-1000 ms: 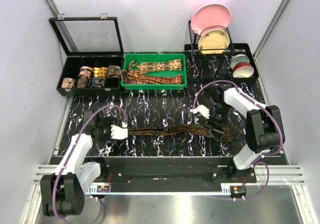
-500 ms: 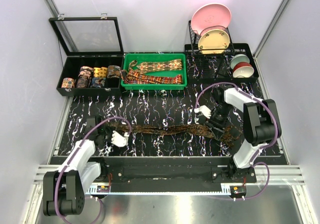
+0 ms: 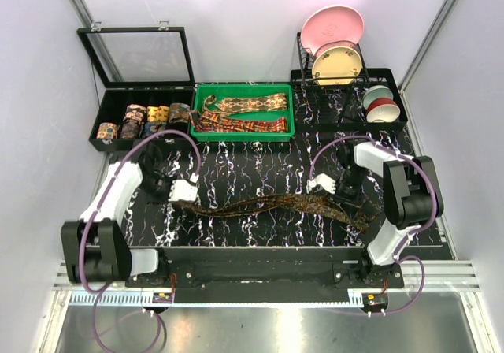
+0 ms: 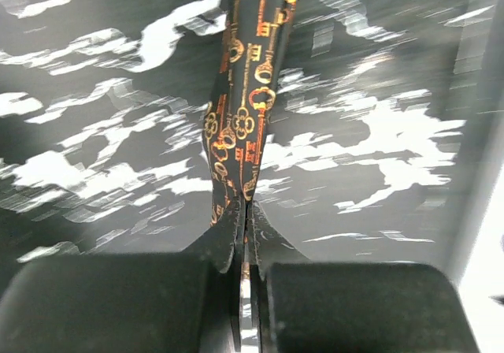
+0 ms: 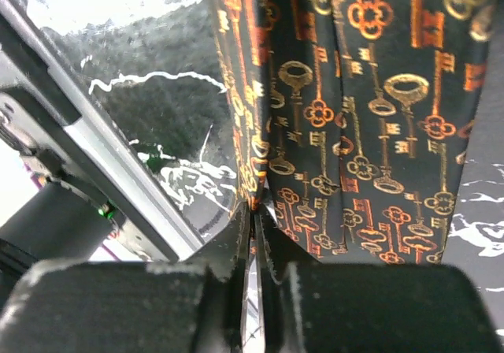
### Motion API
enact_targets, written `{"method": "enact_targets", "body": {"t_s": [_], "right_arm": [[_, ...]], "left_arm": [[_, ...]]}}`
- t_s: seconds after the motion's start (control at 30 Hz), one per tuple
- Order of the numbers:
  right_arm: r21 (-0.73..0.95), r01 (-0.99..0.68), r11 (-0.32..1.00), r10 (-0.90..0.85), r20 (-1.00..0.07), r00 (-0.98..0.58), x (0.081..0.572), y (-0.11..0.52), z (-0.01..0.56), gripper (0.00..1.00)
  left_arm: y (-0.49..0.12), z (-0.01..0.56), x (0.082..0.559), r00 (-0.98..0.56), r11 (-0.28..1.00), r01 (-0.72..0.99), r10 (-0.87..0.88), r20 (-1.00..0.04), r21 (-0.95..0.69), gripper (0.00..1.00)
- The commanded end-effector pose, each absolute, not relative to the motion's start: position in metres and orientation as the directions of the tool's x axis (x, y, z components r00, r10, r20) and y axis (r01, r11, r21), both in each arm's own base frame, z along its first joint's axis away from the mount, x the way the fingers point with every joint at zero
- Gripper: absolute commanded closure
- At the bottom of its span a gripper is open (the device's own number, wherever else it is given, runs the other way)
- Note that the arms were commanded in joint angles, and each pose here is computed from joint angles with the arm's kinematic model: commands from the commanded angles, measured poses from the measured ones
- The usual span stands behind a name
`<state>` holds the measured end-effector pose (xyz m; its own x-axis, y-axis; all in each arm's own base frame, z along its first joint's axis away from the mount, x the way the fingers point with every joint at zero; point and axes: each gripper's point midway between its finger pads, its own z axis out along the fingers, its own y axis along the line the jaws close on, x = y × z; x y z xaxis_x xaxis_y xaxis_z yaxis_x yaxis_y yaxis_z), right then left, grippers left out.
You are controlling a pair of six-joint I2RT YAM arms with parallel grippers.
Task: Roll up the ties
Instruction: Flatten out the tie at the center of the board.
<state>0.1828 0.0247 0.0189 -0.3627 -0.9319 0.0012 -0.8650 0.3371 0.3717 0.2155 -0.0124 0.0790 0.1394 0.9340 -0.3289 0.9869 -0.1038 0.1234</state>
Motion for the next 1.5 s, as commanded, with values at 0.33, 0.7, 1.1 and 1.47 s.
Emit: {"method": "enact_targets", "body": {"t_s": [0.33,0.7,1.1,1.47], "right_arm": [[0.376,-0.889,0.26,-0.962,0.022,-0.272,0.213,0.015,0.006,0.98],[0.39,-0.873,0.292,-0.951,0.019,-0.31,0.227,0.019,0.014,0.57],[0.443,-0.703,0.557,-0.682,-0.24,-0.691,0.247,0.02,0.11,0.48],[0.513,-0.323,0.795,-0.3,-0.129,-0.945,0.274,-0.013,0.053,0.84]], "left_arm": [[-0.013,0.057,0.218,-0.414,0.23,0.805,0.878,-0.241,-0.546,1.0],[0.002,0.05,0.266,-0.437,0.284,0.834,0.863,-0.253,-0.472,0.61],[-0.016,0.124,0.29,-0.215,0.311,0.947,0.802,-0.558,0.082,0.25],[-0.026,0.083,0.253,-0.014,0.113,0.978,0.873,-0.487,0.173,0.27]]}}
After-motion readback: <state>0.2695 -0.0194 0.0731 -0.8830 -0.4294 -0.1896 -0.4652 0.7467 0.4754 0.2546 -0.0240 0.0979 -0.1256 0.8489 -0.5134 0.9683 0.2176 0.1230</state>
